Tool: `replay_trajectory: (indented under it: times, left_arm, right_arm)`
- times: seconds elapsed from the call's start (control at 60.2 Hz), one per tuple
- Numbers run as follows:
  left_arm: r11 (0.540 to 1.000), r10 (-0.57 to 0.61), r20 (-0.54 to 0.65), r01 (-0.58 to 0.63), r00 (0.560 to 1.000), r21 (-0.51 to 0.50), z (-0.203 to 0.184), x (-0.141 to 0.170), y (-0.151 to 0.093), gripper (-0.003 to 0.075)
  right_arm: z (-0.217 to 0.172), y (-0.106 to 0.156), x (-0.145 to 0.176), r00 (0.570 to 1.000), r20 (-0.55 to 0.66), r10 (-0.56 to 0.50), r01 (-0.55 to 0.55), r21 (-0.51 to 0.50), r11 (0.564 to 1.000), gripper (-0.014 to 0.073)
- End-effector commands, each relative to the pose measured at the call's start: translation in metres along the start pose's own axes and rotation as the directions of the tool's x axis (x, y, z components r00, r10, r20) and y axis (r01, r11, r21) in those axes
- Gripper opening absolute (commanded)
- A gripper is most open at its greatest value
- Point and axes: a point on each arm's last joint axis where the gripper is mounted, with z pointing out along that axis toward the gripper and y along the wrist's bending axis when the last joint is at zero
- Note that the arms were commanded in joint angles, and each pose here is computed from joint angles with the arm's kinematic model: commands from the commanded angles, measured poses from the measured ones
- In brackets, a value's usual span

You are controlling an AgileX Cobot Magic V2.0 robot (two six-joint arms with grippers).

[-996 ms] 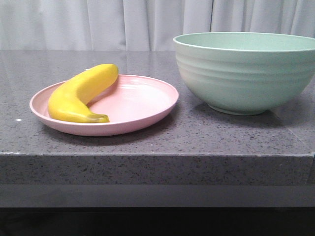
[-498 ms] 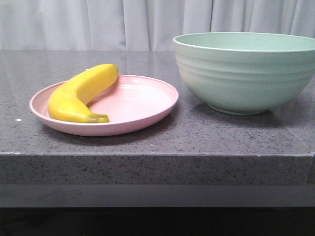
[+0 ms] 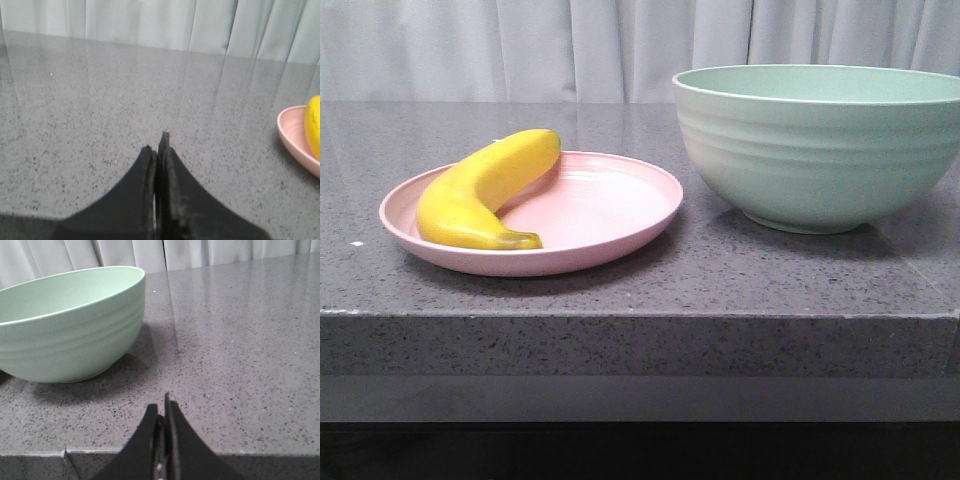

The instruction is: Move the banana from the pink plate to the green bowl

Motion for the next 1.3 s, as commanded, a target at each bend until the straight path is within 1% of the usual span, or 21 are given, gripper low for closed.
replay_trajectory:
  times: [0.0,0.116,0.266,0.365,0.498,0.565,0.598,0.631,0.664,0.698,0.731,0.747,0.781,0.814,0.847,0.864,0.897,0.98,1.063,1.179,1.279]
  left_arm:
    - [1.0,-0.002,0.19,0.001,0.982,0.009,-0.009,-0.038,-0.003,-0.002]
    - [1.0,-0.003,0.253,-0.001,0.967,0.015,-0.015,-0.08,-0.006,-0.002]
    - [1.0,-0.003,0.23,0.0,0.973,0.013,-0.002,-0.123,-0.01,-0.002]
    - [1.0,-0.002,0.179,0.001,0.984,0.009,0.015,-0.137,-0.011,-0.002]
    - [1.0,-0.002,0.145,0.001,0.989,0.006,0.028,-0.144,-0.011,-0.002]
    - [1.0,-0.002,0.144,0.001,0.99,0.006,0.029,-0.144,-0.011,-0.0005]
    - [1.0,-0.002,0.144,0.001,0.99,0.006,0.029,-0.144,-0.011,0.0029]
    - [1.0,-0.002,0.144,0.001,0.99,0.006,0.029,-0.144,-0.011,0.0085]
    - [1.0,-0.002,0.142,0.001,0.99,0.006,0.029,-0.144,-0.011,0.0165]
    - [1.0,-0.002,0.142,0.001,0.99,0.006,0.029,-0.144,-0.011,0.0266]
    - [1.0,-0.002,0.142,0.001,0.99,0.006,0.029,-0.144,-0.011,0.038]
    - [1.0,-0.002,0.141,0.001,0.99,0.006,0.029,-0.144,-0.011,0.0449]
    - [1.0,-0.002,0.141,0.001,0.99,0.006,0.029,-0.144,-0.011,0.0549]
    - [1.0,-0.002,0.139,0.001,0.99,0.006,0.029,-0.144,-0.011,0.0627]
    - [1.0,-0.002,0.139,0.001,0.99,0.006,0.029,-0.144,-0.011,0.0678]
    - [1.0,-0.002,0.139,0.001,0.99,0.006,0.029,-0.144,-0.011,0.0692]
    - [1.0,-0.002,0.139,0.001,0.99,0.006,0.029,-0.144,-0.011,0.0705]
    - [1.0,-0.012,0.131,0.011,0.991,0.008,0.029,-0.143,-0.011,0.0679]
    - [1.0,-0.019,0.079,0.018,0.997,0.007,0.031,-0.141,-0.011,0.0659]
    - [1.0,0.001,-0.085,0.001,0.996,0.026,0.044,-0.141,-0.015,0.0654]
    - [0.994,0.051,-0.213,-0.028,0.976,0.106,0.062,-0.145,-0.025,0.0654]
  right_arm:
    - [-0.009,0.006,-0.033,0.99,0.143,-0.013,0.014,-0.012,1.0,-0.0062]
    - [-0.016,0.014,-0.065,0.989,0.145,-0.015,0.019,-0.025,0.999,-0.0062]
    - [-0.011,0.024,-0.114,0.992,0.127,-0.018,0.022,-0.029,0.999,-0.0062]
    - [0.001,0.028,-0.135,0.994,0.102,-0.038,0.04,-0.022,0.999,-0.0062]
    - [0.013,0.029,-0.146,0.997,0.074,-0.037,0.038,-0.017,0.999,-0.0057]
    - [0.015,0.029,-0.147,0.997,0.072,-0.037,0.038,-0.016,0.999,-0.0011]
    - [0.015,0.029,-0.147,0.997,0.072,-0.037,0.038,-0.016,0.999,0.0038]
    - [0.015,0.029,-0.147,0.997,0.072,-0.037,0.038,-0.016,0.999,0.0108]
    - [0.015,0.029,-0.147,0.997,0.072,-0.037,0.038,-0.016,0.999,0.0194]
    - [0.015,0.029,-0.147,0.997,0.072,-0.037,0.038,-0.016,0.999,0.0293]
    - [0.015,0.029,-0.147,0.997,0.072,-0.037,0.038,-0.016,0.999,0.0415]
    - [0.015,0.029,-0.147,0.997,0.072,-0.037,0.038,-0.016,0.999,0.0452]
    - [0.015,0.029,-0.147,0.997,0.072,-0.037,0.038,-0.016,0.999,0.0537]
    - [0.015,0.029,-0.146,0.997,0.071,-0.037,0.038,-0.016,0.999,0.0603]
    - [0.015,0.029,-0.146,0.997,0.069,-0.037,0.038,-0.016,0.999,0.0651]
    - [0.015,0.029,-0.146,0.997,0.067,-0.037,0.038,-0.016,0.999,0.0666]
    - [0.015,0.029,-0.146,0.997,0.066,-0.037,0.038,-0.016,0.999,0.0657]
    - [0.015,0.029,-0.146,0.997,0.066,-0.037,0.038,-0.016,0.999,0.0642]
    - [0.015,0.029,-0.146,0.997,0.066,-0.037,0.038,-0.016,0.999,0.0642]
    - [0.015,0.029,-0.146,0.997,0.066,-0.035,0.036,-0.017,0.999,0.0642]
    - [0.015,0.029,-0.146,0.997,0.066,-0.035,0.036,-0.017,0.999,0.0642]
